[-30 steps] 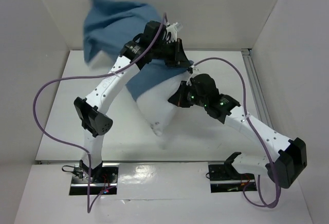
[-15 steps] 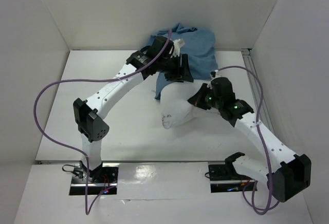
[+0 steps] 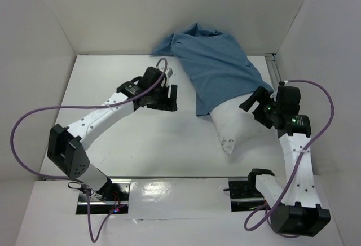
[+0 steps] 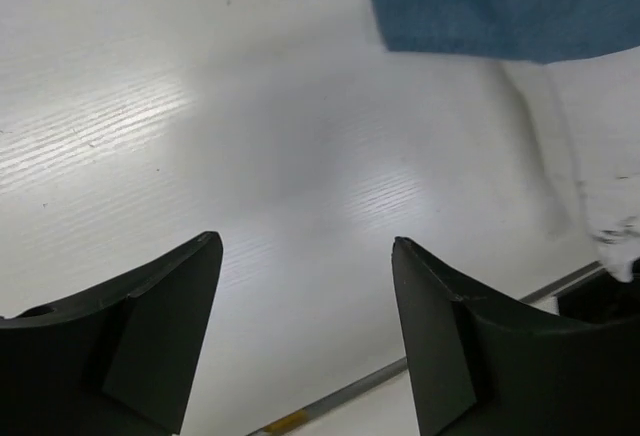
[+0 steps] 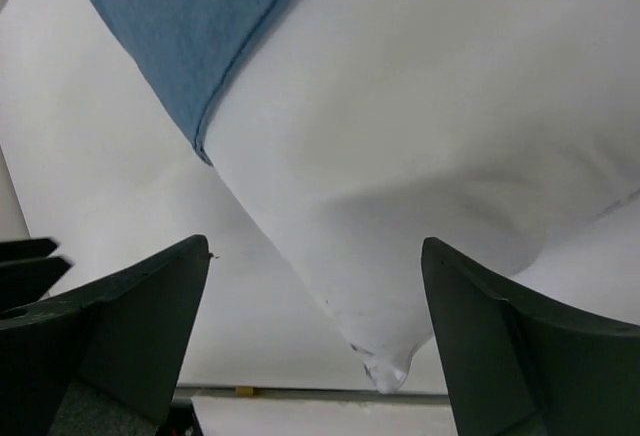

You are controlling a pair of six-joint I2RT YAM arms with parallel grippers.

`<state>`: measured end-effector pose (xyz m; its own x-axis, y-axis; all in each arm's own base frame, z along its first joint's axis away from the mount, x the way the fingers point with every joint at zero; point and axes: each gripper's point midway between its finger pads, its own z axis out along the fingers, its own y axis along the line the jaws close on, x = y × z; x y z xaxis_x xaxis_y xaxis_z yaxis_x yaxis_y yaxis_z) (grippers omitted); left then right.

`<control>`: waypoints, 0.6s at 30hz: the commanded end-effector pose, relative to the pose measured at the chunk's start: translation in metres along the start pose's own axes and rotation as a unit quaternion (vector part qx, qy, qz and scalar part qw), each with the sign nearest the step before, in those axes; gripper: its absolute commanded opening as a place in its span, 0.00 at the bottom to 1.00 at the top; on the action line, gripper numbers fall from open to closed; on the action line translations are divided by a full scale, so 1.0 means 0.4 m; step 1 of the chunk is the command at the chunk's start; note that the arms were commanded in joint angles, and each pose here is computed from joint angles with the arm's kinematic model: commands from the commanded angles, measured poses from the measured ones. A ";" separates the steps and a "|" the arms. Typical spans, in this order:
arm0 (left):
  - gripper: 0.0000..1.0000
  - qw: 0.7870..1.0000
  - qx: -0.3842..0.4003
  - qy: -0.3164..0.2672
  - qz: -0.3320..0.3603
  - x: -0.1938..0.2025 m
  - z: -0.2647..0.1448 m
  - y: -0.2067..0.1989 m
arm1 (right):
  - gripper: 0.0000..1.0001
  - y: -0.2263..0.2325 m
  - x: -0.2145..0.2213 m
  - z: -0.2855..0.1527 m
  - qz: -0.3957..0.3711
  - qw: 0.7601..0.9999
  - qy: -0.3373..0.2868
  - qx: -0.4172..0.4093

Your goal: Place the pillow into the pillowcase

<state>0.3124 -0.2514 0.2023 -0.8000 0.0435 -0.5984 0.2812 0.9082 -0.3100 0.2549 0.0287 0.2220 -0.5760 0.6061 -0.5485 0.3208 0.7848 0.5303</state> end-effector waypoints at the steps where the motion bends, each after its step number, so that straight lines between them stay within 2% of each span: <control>1: 0.81 0.999 0.022 -0.005 0.036 0.022 0.085 -0.011 | 0.95 -0.008 0.048 -0.040 -0.009 0.999 0.033 0.002; 6: 0.86 0.994 0.054 0.002 0.095 0.064 0.173 -0.099 | 0.98 -0.037 0.069 -0.060 0.010 0.999 0.035 0.033; 13: 0.84 0.981 0.027 -0.045 0.189 0.063 0.297 -0.183 | 0.99 -0.057 0.118 -0.061 0.037 0.997 0.052 0.038; 18: 0.82 0.975 0.031 -0.087 0.204 0.047 0.349 -0.202 | 0.99 -0.049 0.137 -0.050 0.046 0.996 0.072 0.024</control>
<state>0.3161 -0.3715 0.0974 -0.6180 0.3664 -0.6956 0.5969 0.7945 -0.1118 0.2045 0.0386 0.1957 -0.6335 0.6441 -0.4287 0.4100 0.7494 0.5200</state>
